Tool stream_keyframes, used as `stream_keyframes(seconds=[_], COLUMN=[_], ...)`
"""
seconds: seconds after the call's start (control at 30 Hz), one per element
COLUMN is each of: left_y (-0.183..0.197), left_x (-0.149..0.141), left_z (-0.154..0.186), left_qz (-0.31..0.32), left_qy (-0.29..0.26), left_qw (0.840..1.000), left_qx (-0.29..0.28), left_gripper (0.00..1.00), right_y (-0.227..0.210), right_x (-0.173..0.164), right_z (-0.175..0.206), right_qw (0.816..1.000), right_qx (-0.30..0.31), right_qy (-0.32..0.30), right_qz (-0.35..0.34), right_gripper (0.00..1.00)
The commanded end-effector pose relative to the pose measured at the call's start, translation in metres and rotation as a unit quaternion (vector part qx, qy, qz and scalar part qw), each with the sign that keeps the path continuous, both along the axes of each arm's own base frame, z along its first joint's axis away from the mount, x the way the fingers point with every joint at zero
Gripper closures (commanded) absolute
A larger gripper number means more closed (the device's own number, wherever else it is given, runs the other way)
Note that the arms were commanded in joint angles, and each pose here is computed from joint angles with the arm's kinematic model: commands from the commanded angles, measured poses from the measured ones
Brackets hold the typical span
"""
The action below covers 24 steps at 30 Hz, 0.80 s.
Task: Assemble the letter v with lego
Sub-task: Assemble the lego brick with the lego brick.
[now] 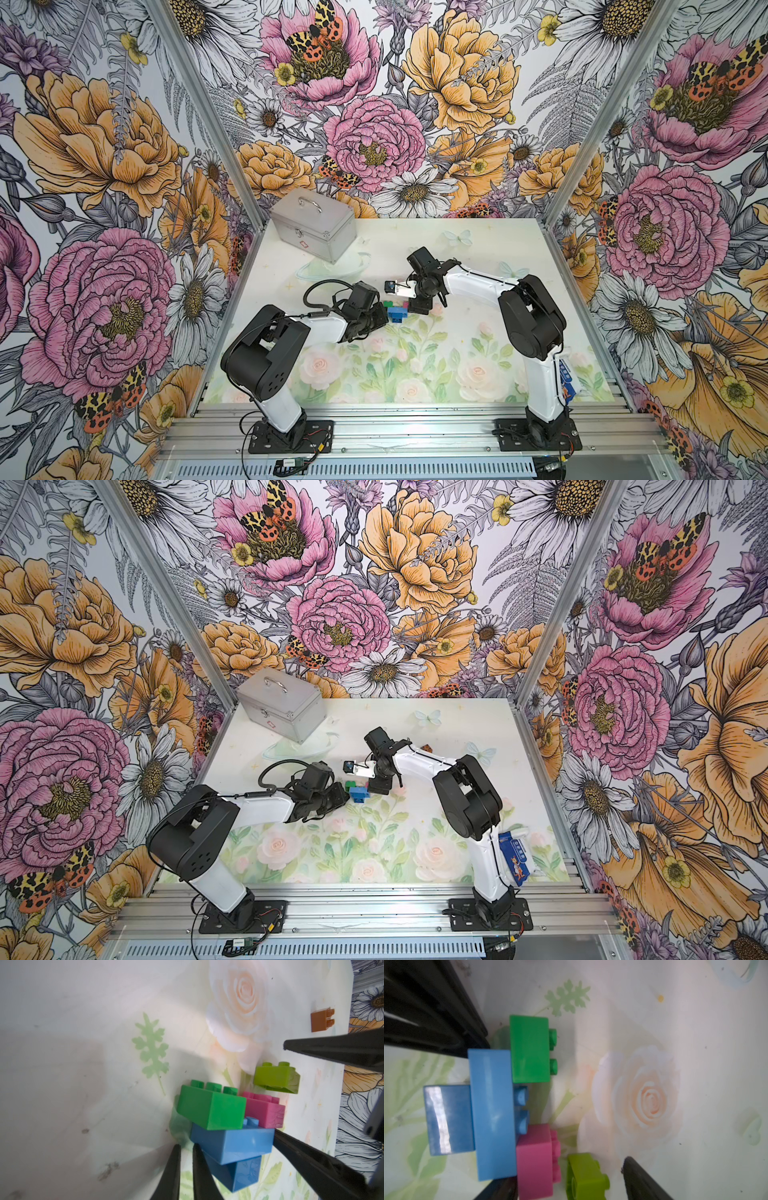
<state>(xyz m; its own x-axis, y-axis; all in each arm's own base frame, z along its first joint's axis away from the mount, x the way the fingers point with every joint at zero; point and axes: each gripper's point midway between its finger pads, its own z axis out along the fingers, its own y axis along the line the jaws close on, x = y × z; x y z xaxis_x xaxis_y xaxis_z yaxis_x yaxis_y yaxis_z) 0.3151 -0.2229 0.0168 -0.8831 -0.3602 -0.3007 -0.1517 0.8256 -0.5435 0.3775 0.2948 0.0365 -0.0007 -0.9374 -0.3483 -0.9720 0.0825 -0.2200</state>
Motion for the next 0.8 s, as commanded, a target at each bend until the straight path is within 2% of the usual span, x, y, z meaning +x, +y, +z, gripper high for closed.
stream_keyframes(seconds=[0.0, 0.47, 0.77], left_y=[0.002, -0.009, -0.011], left_x=[-0.003, 0.007, 0.009], left_z=[-0.003, -0.004, -0.005], left_qz=[-0.010, -0.018, -0.018], left_qy=[0.004, 0.002, 0.003], left_qw=[1.000, 1.000, 1.000], left_qx=[0.000, -0.004, -0.004], left_gripper=[0.85, 0.85, 0.85], right_y=[-0.002, -0.007, -0.010], right_x=[0.004, -0.001, -0.002], right_z=[-0.005, -0.012, -0.012], right_qw=[1.000, 1.000, 1.000], right_qx=[-0.011, -0.013, -0.011], right_qy=[-0.003, 0.013, 0.020], right_qz=[-0.013, -0.011, -0.012], right_gripper=[0.20, 0.22, 0.28])
